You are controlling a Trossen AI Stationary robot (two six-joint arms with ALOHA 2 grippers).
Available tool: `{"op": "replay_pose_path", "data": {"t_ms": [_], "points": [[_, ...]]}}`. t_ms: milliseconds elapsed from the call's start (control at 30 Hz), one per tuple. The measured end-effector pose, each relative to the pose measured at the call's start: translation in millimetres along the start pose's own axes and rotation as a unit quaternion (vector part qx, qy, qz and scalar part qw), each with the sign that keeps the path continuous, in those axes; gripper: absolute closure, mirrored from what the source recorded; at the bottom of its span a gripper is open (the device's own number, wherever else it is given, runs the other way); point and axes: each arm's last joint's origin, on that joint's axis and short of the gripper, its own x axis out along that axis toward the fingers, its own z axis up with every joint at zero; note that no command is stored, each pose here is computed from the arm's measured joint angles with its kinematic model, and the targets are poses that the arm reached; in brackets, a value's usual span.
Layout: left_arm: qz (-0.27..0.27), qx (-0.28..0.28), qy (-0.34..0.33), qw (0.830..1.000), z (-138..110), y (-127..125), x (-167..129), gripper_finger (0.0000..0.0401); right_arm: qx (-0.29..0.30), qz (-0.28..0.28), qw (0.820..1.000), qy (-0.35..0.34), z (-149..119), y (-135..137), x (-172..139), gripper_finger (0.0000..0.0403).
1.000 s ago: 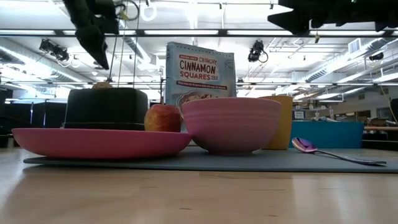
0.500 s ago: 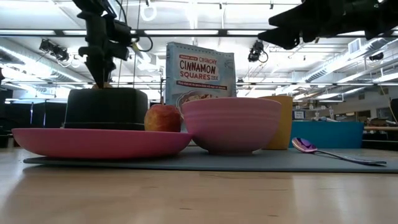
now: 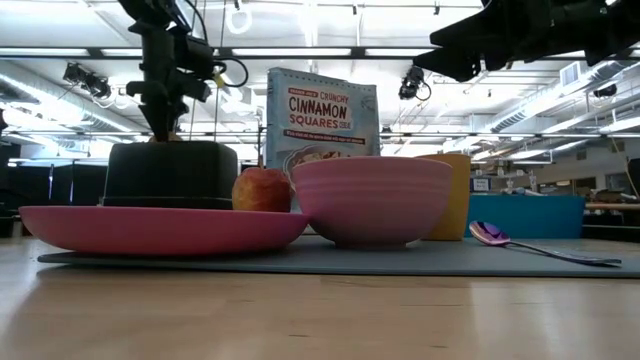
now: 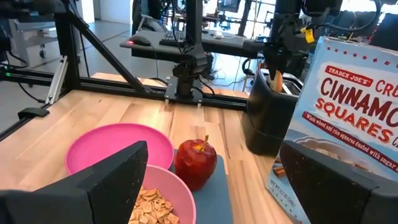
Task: Arrange a breakfast setting
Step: Put the bagel on the pink plate
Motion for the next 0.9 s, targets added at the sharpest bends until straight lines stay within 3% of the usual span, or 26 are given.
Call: {"op": "replay_pose_path", "data": {"t_ms": [233, 400, 800, 900], "points": [[0.026, 0.031, 0.043, 0.998, 8, -10, -10, 0.0352, 0.0, -0.003, 1.0, 0.0, 0, 0, 0, 0.0029], [0.042, 0.036, 0.042, 0.998, 15, -14, -37, 0.0354, 0.0, -0.015, 1.0, 0.002, 0, -1, 0, 0.0029], [0.123, 0.024, -0.055, 0.991, 27, -16, -121, 0.0355, 0.006, -0.016, 1.0, -0.002, 1, -1, 0, 0.0029], [0.111, 0.0, -0.088, 0.99, 30, -21, -132, 0.0355, 0.006, -0.015, 1.0, -0.002, 1, -1, 0, 0.0029]]}}
